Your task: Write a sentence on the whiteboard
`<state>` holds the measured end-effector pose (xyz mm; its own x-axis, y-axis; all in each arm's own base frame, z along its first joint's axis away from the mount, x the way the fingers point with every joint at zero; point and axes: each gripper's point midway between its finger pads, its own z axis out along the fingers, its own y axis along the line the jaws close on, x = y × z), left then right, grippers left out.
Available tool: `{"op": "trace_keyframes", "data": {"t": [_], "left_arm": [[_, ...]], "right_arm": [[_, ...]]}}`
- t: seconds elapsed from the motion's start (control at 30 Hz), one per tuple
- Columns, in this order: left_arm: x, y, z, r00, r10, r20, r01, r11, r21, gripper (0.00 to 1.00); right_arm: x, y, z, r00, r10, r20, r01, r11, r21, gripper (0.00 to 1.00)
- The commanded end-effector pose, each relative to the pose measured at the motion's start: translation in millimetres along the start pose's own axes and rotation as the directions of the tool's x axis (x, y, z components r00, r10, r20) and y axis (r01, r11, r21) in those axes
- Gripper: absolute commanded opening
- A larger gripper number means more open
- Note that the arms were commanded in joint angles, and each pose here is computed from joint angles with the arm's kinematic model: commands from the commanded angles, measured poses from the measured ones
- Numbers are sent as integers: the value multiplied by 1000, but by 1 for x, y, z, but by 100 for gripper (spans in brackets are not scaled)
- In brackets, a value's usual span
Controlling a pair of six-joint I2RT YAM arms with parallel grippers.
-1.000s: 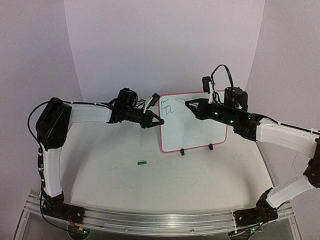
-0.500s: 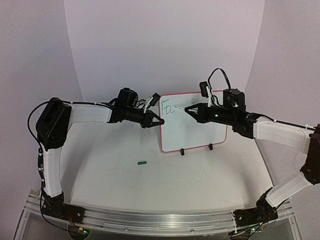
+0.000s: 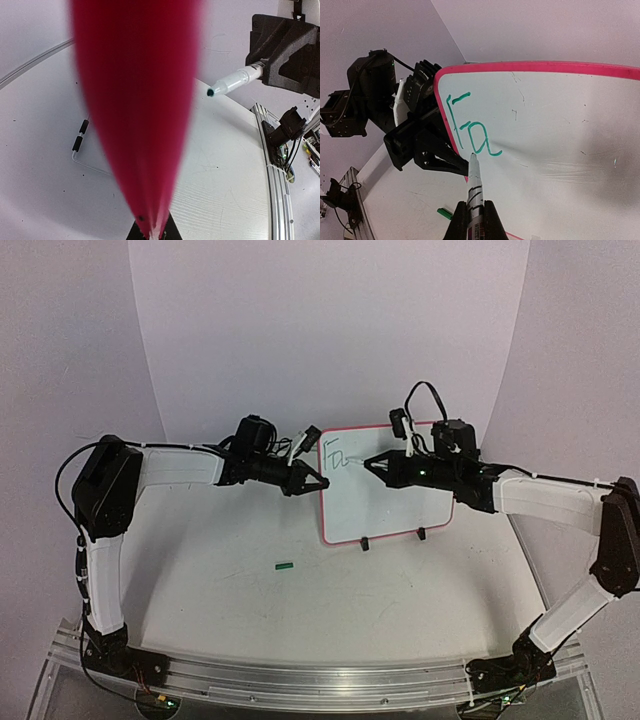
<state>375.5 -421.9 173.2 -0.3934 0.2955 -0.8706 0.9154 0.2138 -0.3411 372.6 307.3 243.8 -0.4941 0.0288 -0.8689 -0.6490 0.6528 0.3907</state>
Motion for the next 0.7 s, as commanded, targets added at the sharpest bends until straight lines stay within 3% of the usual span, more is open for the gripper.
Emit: {"op": "trace_keyframes", "data": {"t": [0.0, 0.67], "left_arm": [[59, -14, 17, 977, -105, -183, 110, 994, 20, 0], [60, -13, 18, 977, -107, -185, 113, 993, 22, 0]], "right_arm": [[-28, -4, 0, 996, -27, 80, 23, 999, 46, 0], [-36, -13, 10, 994, -22, 109, 13, 997, 80, 0]]}}
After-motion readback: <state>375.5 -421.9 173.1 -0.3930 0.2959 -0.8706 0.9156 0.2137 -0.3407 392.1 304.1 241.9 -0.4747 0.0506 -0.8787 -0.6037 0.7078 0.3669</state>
